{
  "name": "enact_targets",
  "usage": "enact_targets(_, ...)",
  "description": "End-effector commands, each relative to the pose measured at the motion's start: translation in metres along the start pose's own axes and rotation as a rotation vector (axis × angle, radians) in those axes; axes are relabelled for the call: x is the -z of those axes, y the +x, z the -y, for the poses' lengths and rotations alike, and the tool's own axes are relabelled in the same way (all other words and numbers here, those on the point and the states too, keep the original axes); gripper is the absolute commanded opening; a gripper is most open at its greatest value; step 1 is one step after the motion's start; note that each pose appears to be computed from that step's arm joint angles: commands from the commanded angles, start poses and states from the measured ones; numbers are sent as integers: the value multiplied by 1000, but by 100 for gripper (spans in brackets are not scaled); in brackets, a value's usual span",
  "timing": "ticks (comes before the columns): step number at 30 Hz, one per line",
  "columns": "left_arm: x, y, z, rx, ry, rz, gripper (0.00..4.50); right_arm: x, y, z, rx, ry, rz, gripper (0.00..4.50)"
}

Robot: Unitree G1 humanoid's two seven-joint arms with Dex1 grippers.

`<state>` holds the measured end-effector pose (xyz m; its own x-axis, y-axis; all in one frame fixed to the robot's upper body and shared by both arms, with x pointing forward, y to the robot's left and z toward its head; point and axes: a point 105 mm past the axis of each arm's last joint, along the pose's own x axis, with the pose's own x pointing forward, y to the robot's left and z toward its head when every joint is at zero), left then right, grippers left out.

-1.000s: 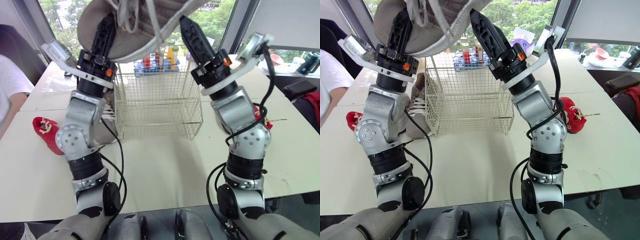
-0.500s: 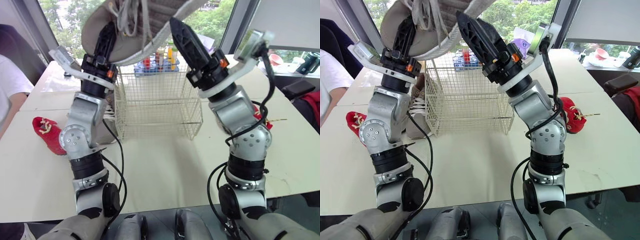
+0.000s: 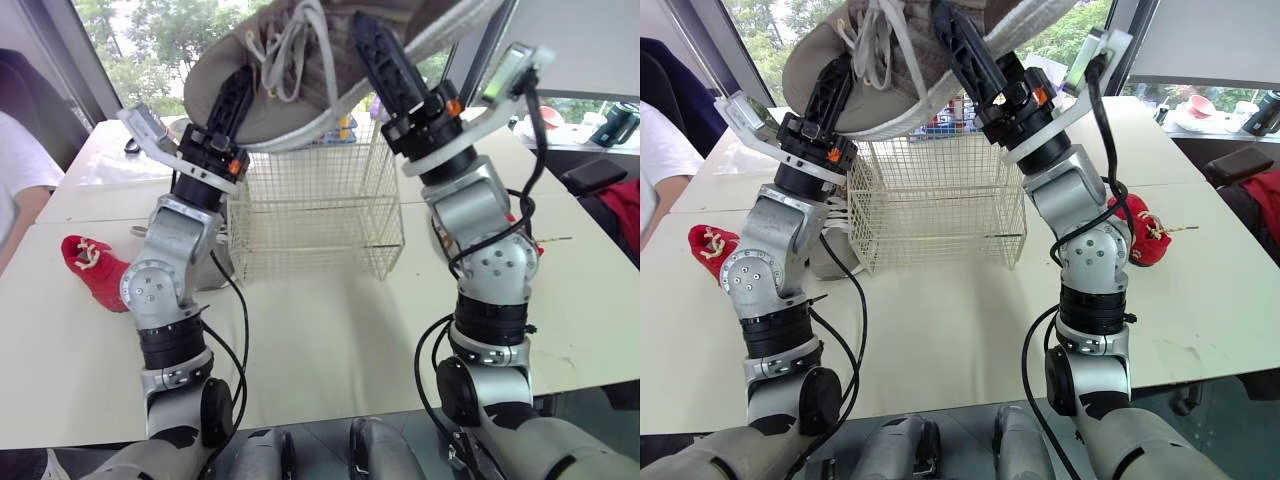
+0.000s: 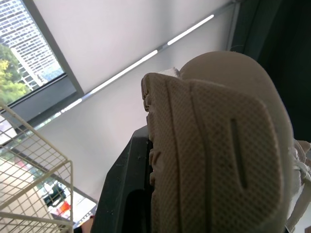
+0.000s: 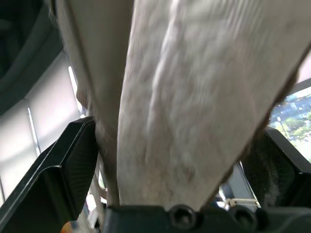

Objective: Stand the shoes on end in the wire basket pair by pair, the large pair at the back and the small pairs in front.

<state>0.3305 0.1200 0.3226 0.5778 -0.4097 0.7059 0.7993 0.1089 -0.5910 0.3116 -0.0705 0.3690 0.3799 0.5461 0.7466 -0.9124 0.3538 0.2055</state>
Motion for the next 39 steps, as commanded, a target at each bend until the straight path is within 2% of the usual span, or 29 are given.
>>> enact_targets(1,4,0,17,78,12,-14,97,-20,6,-13,-48,15,81,448)
enact_targets(2,5,0,16,77,11,-14,97,-20,6,-13,-49,16,80,448)
enact_targets(5,6,1,16,75,19,-22,97,-15,6,-17,-65,12,57,376)
enact_targets(8,8,0,14,65,33,-35,97,-12,6,-18,-71,19,46,246)
enact_targets(10,11,-1,11,45,57,-58,97,-11,6,-20,-77,26,40,190)
enact_targets(11,13,-2,9,36,72,-75,97,-11,6,-21,-82,28,36,181)
enact_targets(14,22,-7,1,-18,179,-177,213,-13,8,-21,-87,0,22,180)
enact_targets(17,42,-23,-7,-56,402,-408,352,-29,11,-18,-116,-80,9,180)
enact_targets(19,50,-41,-5,-41,494,-551,352,-46,15,-17,-161,-178,27,180)
enact_targets(21,51,-53,1,-19,535,-629,352,-58,19,-16,-204,-276,15,180)
enact_targets(29,14,-71,28,-7,738,-782,352,-94,42,23,-334,-715,-210,180)
enact_targets(34,5,-85,36,-39,761,-844,352,-82,46,47,-370,-890,-344,180)
enact_targets(39,-9,-96,36,-96,782,-844,352,-66,41,61,-406,-923,-461,180)
